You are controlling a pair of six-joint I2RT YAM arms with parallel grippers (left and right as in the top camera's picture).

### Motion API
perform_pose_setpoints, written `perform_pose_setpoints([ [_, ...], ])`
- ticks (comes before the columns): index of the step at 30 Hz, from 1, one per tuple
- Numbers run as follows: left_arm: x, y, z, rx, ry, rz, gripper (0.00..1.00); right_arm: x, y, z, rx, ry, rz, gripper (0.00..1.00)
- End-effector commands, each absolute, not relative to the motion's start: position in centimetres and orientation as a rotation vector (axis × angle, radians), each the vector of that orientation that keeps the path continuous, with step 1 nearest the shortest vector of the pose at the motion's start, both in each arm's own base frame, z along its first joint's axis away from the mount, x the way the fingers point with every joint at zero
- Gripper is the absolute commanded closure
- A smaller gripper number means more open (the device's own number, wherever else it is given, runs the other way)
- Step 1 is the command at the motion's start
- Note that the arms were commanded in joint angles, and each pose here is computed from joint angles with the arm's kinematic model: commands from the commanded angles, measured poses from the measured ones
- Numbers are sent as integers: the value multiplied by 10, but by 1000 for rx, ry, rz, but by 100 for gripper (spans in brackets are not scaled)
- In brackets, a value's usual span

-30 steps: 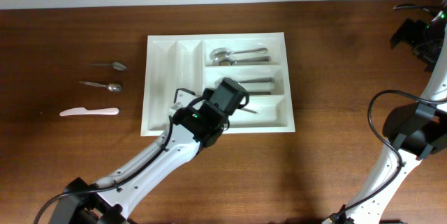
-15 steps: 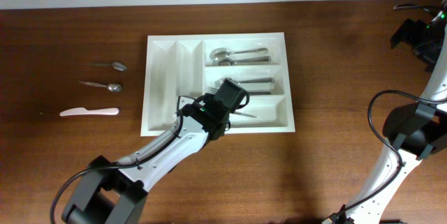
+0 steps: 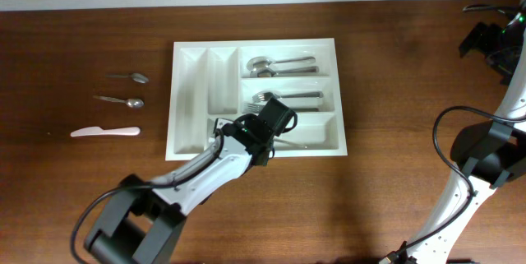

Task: Pack container
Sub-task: 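Lower the tongs into the long bottom compartment with the left gripper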

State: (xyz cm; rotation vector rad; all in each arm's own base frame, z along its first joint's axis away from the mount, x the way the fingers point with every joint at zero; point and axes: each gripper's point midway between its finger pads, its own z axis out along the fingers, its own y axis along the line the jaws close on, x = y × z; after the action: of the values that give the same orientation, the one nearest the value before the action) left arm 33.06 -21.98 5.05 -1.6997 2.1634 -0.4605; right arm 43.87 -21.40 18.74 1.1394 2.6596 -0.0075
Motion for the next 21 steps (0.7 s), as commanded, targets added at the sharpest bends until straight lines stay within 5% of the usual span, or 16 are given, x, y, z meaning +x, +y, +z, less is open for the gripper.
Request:
perform_pose_setpoints([
  [1, 330, -226, 43, -1722, 2189, -461, 98, 439, -211, 205, 1111, 2625, -3, 1],
  [3, 332, -227, 44, -1722, 2184, -474, 94, 439, -211, 205, 1111, 2625, -3, 1],
  [7, 339, -232, 48, -1713, 2159, -522, 42, 439, -211, 205, 1111, 2625, -3, 1],
  [11, 348, -239, 54, -1670, 2155, -587, 21, 439, -211, 205, 1111, 2625, -3, 1],
  [21, 393, -272, 101, -1404, 2082, -885, 13, 439, -211, 205, 1111, 2625, -3, 1],
])
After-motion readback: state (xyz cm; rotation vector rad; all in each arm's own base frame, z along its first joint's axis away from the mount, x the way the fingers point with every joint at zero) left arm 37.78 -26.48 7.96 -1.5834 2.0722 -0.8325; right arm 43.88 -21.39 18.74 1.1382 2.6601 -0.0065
